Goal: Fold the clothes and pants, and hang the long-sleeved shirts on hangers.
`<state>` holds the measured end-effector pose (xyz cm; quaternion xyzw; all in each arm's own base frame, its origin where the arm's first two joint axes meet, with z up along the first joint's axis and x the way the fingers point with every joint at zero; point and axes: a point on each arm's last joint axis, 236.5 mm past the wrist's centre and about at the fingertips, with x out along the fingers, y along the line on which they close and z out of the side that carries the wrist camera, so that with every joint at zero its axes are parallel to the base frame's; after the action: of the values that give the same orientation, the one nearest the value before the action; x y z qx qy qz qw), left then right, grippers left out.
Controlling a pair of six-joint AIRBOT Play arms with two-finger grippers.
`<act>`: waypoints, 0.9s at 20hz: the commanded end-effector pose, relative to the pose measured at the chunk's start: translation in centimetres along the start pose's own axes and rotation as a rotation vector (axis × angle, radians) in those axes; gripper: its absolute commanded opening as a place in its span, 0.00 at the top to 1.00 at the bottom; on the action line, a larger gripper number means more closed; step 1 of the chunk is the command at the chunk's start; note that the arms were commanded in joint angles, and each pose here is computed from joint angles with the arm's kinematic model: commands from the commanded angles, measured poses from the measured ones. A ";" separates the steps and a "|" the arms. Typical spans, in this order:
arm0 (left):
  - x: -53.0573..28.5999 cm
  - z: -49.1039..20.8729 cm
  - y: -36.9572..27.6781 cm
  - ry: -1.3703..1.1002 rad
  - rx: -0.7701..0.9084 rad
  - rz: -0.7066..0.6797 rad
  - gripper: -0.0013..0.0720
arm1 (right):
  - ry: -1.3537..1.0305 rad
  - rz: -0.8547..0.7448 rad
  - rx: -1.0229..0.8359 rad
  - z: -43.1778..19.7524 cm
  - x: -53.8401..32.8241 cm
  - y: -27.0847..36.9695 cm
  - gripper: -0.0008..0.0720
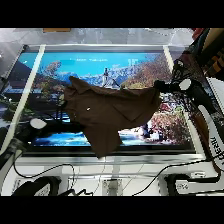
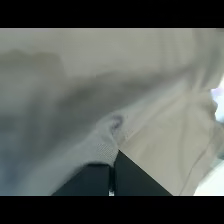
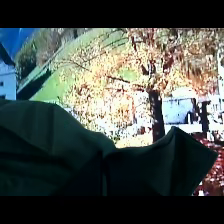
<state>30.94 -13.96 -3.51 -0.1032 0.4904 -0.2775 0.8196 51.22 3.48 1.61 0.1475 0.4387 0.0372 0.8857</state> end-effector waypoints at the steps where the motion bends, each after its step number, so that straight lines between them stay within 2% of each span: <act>1: -6.2 3.2 6.1 -0.079 0.091 0.268 0.97 | 0.115 -0.005 -0.014 -2.7 -0.4 -0.1 0.97; 3: -10.2 4.5 8.2 -0.156 0.099 0.372 0.97 | 0.175 0.003 -0.010 -4.1 -0.6 0.1 0.97; 6: -13.9 5.3 9.3 -0.247 0.074 0.449 0.97 | 0.192 0.004 -0.009 -4.5 -0.7 0.2 0.94; 7: -14.2 5.3 9.3 -0.254 0.075 0.454 0.97 | 0.191 0.002 -0.010 -4.5 -0.7 0.1 0.70; 8: -14.2 5.3 9.3 -0.253 0.075 0.453 0.97 | 0.191 -0.002 -0.013 -4.5 -0.7 0.0 0.28; 9: -14.0 5.2 9.2 -0.248 0.076 0.448 0.97 | 0.190 -0.004 -0.017 -4.4 -0.7 0.0 0.02; 10: -13.8 5.2 9.2 -0.246 0.074 0.444 0.97 | 0.192 -0.011 -0.023 -4.5 -0.7 -0.2 0.07; 12: -13.6 5.1 9.2 -0.238 0.071 0.440 0.97 | 0.205 -0.055 -0.063 -4.7 -0.8 -1.4 0.09; 13: -13.5 5.1 9.3 -0.236 0.070 0.439 0.97 | 0.229 -0.102 -0.104 -5.2 -1.0 -2.6 0.28; 14: -13.5 5.1 9.3 -0.235 0.069 0.439 0.97 | 0.271 -0.166 -0.162 -5.9 -1.5 -4.3 0.60; 15: -13.5 5.0 9.3 -0.235 0.069 0.439 0.97 | 0.322 -0.222 -0.231 -6.7 -2.0 -5.9 0.85; 16: -13.5 5.1 9.3 -0.235 0.069 0.439 0.97 | 0.382 -0.249 -0.298 -7.7 -2.7 -7.2 0.98; 18: -13.5 5.1 9.3 -0.235 0.069 0.439 0.97 | 0.532 -0.194 -0.361 -10.9 -3.9 -8.1 0.98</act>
<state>33.65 0.61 4.89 0.0016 0.3934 -0.0968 0.9143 43.81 -0.33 -2.67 0.0013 0.5875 0.0362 0.8084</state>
